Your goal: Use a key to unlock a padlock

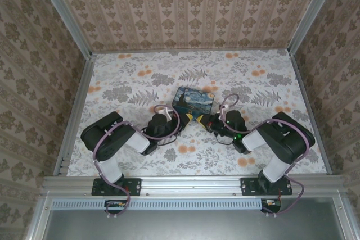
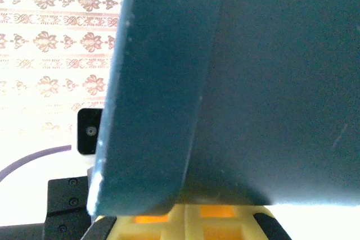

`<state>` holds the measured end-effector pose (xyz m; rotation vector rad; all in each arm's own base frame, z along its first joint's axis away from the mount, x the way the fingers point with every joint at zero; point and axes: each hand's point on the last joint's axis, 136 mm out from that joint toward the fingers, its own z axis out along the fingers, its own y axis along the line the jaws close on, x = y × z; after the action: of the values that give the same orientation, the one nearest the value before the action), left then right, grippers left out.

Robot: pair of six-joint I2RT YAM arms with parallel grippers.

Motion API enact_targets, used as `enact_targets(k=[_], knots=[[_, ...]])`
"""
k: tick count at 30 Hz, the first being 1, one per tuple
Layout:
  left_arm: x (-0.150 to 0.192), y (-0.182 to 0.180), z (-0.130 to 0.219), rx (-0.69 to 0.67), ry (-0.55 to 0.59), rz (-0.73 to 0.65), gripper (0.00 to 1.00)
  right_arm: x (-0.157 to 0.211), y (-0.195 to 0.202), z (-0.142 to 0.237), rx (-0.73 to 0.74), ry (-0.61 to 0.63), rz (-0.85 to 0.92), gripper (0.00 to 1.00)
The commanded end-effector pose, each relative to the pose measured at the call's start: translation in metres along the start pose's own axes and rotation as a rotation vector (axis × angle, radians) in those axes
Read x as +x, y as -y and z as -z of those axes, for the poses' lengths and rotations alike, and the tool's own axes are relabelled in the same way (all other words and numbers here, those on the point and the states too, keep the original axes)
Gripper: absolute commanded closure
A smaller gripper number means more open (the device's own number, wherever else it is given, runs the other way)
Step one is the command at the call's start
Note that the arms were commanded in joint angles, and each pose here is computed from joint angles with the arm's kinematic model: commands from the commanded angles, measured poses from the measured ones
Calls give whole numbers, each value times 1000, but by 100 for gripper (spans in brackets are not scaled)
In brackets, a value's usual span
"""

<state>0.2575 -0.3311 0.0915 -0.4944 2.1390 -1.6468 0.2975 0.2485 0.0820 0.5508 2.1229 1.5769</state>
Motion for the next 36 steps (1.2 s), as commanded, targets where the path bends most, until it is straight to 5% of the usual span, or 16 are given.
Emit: enact_targets(k=[1, 36], knots=[[30, 47, 6, 159, -139, -17, 100, 9, -34, -7, -132, -79, 63, 100], [25, 32, 13, 128, -168, 14, 100, 11, -32, 13, -128, -221, 222, 100]])
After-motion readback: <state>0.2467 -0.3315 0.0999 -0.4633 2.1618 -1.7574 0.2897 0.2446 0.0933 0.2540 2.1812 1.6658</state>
